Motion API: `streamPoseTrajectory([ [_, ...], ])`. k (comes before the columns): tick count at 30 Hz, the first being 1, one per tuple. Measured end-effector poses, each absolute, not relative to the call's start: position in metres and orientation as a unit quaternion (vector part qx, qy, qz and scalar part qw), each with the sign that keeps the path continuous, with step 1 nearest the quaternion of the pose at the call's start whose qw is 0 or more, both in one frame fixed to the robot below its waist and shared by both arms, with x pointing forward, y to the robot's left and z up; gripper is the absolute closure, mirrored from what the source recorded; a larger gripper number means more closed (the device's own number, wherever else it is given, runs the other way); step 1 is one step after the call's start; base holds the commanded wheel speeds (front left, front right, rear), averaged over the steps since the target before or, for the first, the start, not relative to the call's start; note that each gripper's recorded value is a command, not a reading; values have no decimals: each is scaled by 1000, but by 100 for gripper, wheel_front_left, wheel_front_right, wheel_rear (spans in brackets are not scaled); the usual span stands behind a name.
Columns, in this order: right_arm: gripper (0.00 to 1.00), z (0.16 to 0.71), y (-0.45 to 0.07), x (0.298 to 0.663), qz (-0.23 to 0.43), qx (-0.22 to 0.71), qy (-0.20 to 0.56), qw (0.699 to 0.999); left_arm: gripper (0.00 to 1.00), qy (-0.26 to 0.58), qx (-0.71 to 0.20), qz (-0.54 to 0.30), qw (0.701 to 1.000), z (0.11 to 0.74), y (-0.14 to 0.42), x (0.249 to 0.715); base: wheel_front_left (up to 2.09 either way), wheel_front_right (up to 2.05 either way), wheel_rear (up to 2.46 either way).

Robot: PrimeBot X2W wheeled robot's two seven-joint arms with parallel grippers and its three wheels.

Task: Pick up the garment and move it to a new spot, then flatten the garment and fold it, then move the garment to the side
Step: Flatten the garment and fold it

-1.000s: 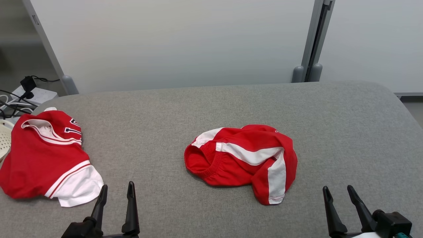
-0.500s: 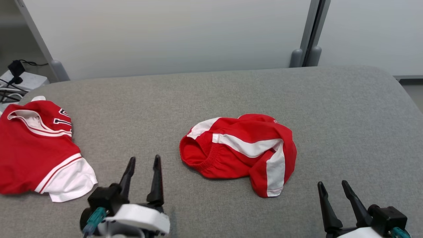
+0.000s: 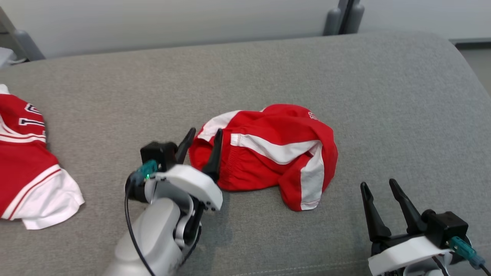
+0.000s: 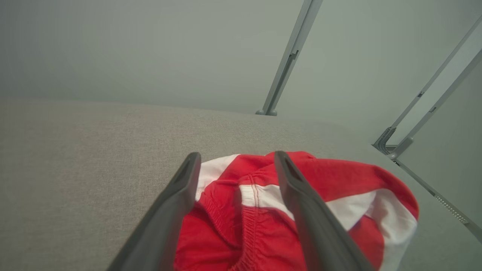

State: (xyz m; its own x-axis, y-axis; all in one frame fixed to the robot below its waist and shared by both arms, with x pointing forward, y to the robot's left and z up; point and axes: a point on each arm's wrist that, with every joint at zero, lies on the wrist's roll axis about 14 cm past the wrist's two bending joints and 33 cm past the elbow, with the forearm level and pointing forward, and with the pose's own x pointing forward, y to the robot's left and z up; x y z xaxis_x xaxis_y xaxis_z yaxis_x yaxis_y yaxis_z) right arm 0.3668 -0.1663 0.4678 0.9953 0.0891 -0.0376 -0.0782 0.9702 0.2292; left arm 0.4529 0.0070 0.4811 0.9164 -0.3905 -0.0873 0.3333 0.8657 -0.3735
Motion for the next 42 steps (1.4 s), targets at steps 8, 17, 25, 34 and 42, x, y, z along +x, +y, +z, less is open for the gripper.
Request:
streamPoseTrajectory([
  [8,0,462,-180,377,23,107,32,993,0,187,-140,-232,944,436,-33,474,0,0,0],
  [17,0,455,-197,379,-3,101,40,994,9,267,-95,-239,929,394,-47,475,0,0,0],
  [25,0,458,-199,381,-7,102,35,994,94,269,-95,-243,927,394,-50,474,0,0,0],
  [34,0,452,-181,382,12,142,45,989,100,224,-121,-240,937,421,-46,475,0,0,0],
  [42,0,421,-134,373,44,283,109,952,100,198,-142,-221,944,440,-12,471,0,0,0],
])
